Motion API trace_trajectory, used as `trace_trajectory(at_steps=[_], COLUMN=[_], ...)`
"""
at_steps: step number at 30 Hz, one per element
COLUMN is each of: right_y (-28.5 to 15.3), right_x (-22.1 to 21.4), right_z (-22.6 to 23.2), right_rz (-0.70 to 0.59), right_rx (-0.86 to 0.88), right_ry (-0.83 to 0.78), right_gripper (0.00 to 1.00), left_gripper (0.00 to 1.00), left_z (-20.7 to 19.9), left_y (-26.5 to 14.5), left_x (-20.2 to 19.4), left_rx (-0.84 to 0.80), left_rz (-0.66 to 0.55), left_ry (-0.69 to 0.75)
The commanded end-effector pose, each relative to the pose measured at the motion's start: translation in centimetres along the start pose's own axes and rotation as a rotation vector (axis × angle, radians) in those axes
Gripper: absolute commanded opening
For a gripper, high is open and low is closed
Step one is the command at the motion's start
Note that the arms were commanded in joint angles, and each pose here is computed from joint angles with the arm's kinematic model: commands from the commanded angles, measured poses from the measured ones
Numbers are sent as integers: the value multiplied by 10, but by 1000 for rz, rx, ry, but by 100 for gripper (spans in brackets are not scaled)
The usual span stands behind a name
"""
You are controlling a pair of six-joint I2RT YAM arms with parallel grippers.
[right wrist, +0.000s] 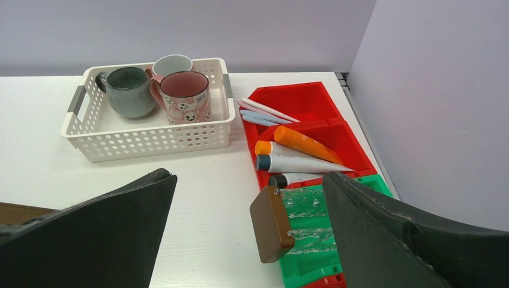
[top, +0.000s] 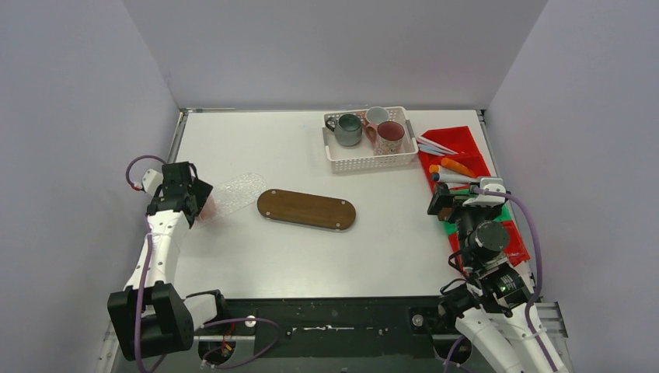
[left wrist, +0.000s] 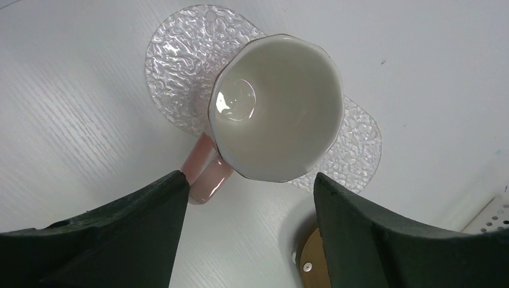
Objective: Prepare toiletry sets of a toothbrush and toothpaste on the tray
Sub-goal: Place the cup on the tray.
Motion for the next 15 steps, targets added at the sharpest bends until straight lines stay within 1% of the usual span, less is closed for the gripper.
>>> trace_trajectory(at_steps=[1, 7, 15], right_y=[-1, -1, -2], right_x=[9, 9, 9], right_z=[2, 2, 3], right_rz=[-47, -47, -48], right_rx=[14, 16, 19], right_ry=[29, 29, 29], right_gripper=[100, 100, 100], left_gripper=[73, 74, 74], left_z=[-15, -18, -18], left_y=[-5, -8, -16], left_x=[7, 5, 8], left_rx=[-98, -119, -129], left_rz=[-21, -5, -12], left_ry=[-31, -47, -73])
Point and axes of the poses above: each gripper's point midway between its finger pads, its own y axis out along the fingers, its own z axis along the line the jaws close on, x = y × z, the point moved 4 cm from there along -y, back along the fingers, and after that the axes turned 6 degrees about y, right-handed, at the moved point
